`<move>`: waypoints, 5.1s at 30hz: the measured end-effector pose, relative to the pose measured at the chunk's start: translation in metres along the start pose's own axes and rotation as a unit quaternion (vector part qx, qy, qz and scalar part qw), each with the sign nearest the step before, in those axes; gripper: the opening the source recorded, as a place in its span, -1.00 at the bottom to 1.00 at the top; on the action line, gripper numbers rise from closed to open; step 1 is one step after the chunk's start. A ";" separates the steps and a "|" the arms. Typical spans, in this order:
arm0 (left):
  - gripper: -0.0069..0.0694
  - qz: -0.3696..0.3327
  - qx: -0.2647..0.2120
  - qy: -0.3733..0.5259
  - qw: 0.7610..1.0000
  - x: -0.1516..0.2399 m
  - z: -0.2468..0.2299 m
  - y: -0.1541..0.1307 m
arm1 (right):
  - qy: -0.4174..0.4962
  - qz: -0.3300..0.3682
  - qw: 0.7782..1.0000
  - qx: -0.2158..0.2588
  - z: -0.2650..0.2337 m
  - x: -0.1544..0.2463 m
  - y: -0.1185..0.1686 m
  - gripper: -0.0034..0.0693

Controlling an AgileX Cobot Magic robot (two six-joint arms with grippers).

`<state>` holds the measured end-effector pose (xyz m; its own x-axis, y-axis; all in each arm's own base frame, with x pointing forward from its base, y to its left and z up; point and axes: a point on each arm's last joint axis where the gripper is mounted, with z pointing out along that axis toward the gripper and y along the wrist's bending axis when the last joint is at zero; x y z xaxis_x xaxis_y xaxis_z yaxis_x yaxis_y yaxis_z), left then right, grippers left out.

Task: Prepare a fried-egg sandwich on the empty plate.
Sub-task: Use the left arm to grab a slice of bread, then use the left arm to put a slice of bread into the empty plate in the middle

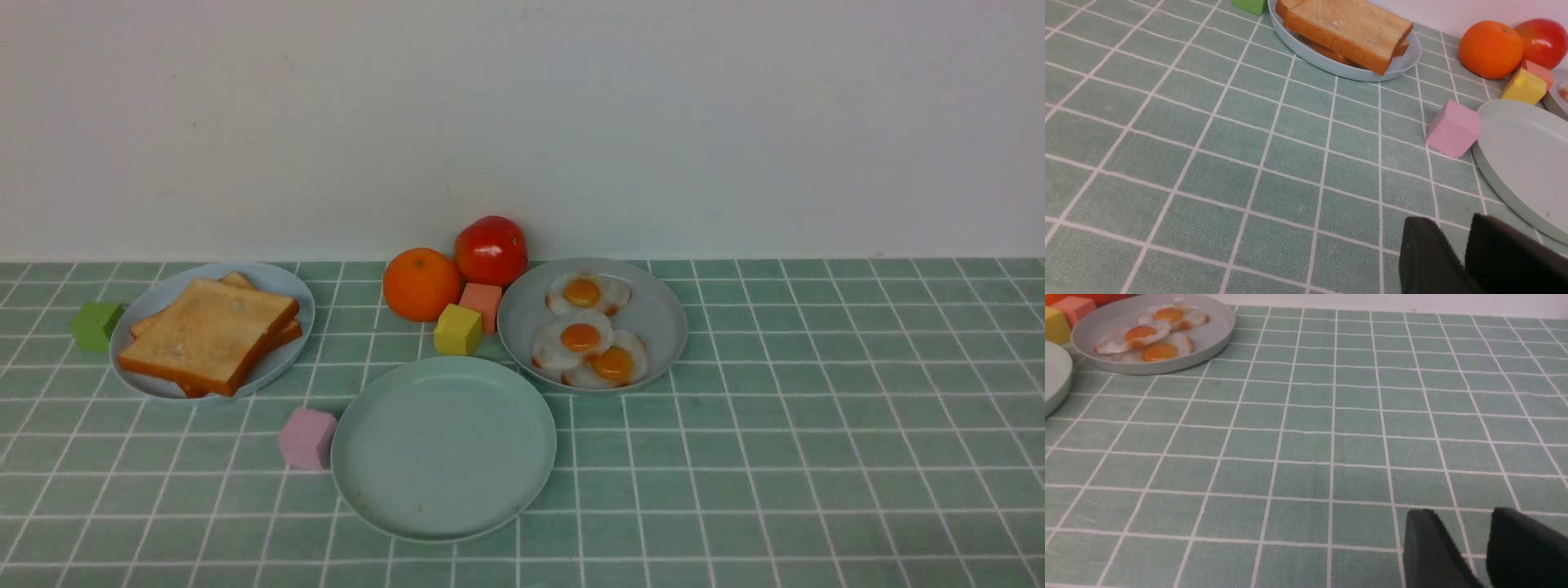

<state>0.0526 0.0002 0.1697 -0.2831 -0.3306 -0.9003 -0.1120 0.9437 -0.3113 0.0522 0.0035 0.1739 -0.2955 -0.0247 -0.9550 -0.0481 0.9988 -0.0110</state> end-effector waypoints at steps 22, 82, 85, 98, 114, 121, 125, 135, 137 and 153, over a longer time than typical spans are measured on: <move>-0.36 -0.025 0.013 -0.023 0.999 -0.004 0.000 -0.002 | 0.000 0.000 1.000 0.000 0.000 0.000 0.000 -0.25; -0.28 0.231 -0.025 0.354 0.906 -0.128 0.319 -0.082 | 0.167 0.017 0.957 -0.236 -0.031 -0.212 0.040 -0.92; 0.07 0.257 -0.021 0.343 0.903 -0.121 0.329 -0.079 | 0.168 0.015 0.957 -0.237 -0.030 -0.212 0.040 -0.92; 0.36 0.326 -0.015 0.330 0.885 -0.091 0.360 -0.067 | 0.165 0.015 0.957 -0.238 -0.031 -0.213 0.040 -0.91; -0.68 0.290 -0.012 0.279 0.915 -0.168 0.295 -0.098 | 0.169 0.013 0.957 -0.238 -0.031 -0.212 0.040 -0.89; -0.68 0.347 0.113 0.275 0.889 -0.139 0.215 -0.186 | 0.169 0.010 0.957 -0.235 -0.031 -0.212 0.040 -0.89; -0.68 0.415 0.167 0.321 0.835 -0.078 0.198 -0.217 | 0.169 0.009 0.958 -0.233 -0.031 -0.212 0.039 -0.88; -0.68 0.497 0.179 0.292 0.797 -0.023 0.229 -0.232 | 0.178 0.016 0.953 -0.246 -0.032 -0.211 0.042 -0.87; -0.68 0.500 0.184 0.287 0.796 -0.018 0.233 -0.232 | 0.185 0.015 0.951 -0.248 -0.033 -0.210 0.042 -0.87; 0.62 0.419 0.190 0.263 0.848 -0.063 0.194 -0.244 | 0.225 0.033 0.943 -0.243 0.003 -0.211 0.045 -0.31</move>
<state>0.2827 -0.2072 0.2432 -0.5087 0.5921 -0.6250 0.6256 0.7530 0.2041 0.1147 0.0542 0.3739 -0.6822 -0.0883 -0.7259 -0.4155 0.8637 0.2854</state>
